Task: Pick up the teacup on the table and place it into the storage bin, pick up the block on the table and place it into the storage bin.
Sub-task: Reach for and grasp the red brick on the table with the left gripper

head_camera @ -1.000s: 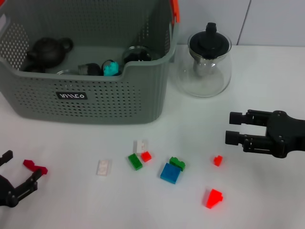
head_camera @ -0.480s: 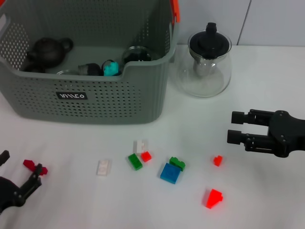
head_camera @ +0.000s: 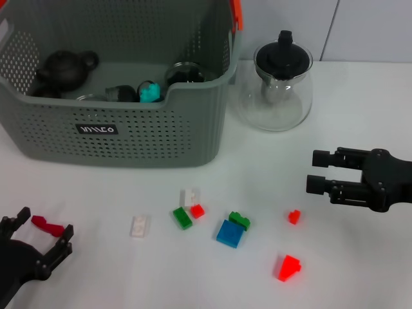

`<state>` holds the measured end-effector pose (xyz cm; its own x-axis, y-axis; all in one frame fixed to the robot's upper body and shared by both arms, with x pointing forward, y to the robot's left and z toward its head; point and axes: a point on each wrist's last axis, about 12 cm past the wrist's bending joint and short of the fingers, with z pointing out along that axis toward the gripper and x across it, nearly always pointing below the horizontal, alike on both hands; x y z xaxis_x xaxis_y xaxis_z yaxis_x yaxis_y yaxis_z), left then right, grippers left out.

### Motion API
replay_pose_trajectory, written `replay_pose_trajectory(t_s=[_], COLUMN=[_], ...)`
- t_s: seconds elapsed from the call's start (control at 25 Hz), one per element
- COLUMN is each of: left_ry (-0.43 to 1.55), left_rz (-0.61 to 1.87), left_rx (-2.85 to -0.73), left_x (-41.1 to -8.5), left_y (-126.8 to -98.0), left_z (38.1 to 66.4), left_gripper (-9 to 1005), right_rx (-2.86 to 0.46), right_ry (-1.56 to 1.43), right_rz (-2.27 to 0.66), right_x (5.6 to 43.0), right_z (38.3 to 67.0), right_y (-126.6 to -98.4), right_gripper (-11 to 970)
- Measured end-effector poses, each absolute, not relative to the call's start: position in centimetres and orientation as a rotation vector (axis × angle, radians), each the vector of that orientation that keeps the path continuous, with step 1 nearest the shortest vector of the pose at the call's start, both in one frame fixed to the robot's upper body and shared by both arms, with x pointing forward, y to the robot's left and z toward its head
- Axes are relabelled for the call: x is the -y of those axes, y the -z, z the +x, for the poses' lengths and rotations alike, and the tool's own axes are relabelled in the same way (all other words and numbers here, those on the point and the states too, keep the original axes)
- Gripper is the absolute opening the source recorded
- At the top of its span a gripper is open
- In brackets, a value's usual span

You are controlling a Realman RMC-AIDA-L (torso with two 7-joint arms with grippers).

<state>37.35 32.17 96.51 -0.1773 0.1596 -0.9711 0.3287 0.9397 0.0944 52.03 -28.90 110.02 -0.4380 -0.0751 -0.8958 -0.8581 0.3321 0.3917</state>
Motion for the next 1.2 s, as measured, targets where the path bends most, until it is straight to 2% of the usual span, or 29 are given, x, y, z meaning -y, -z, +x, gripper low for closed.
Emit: replay_pose_trajectory(t_s=[1.2], left_ry=[0.139], left_rz=[0.365], left_rx=[-1.795], left_x=[-32.29], left_y=[-96.11], left_z=[38.05], left_gripper=[865], right_rx=[-1.771], right_ry=[-1.191], right_rz=[-0.831], right_x=[28.96], right_z=[51.91], right_y=[-109.94], right_gripper=[732])
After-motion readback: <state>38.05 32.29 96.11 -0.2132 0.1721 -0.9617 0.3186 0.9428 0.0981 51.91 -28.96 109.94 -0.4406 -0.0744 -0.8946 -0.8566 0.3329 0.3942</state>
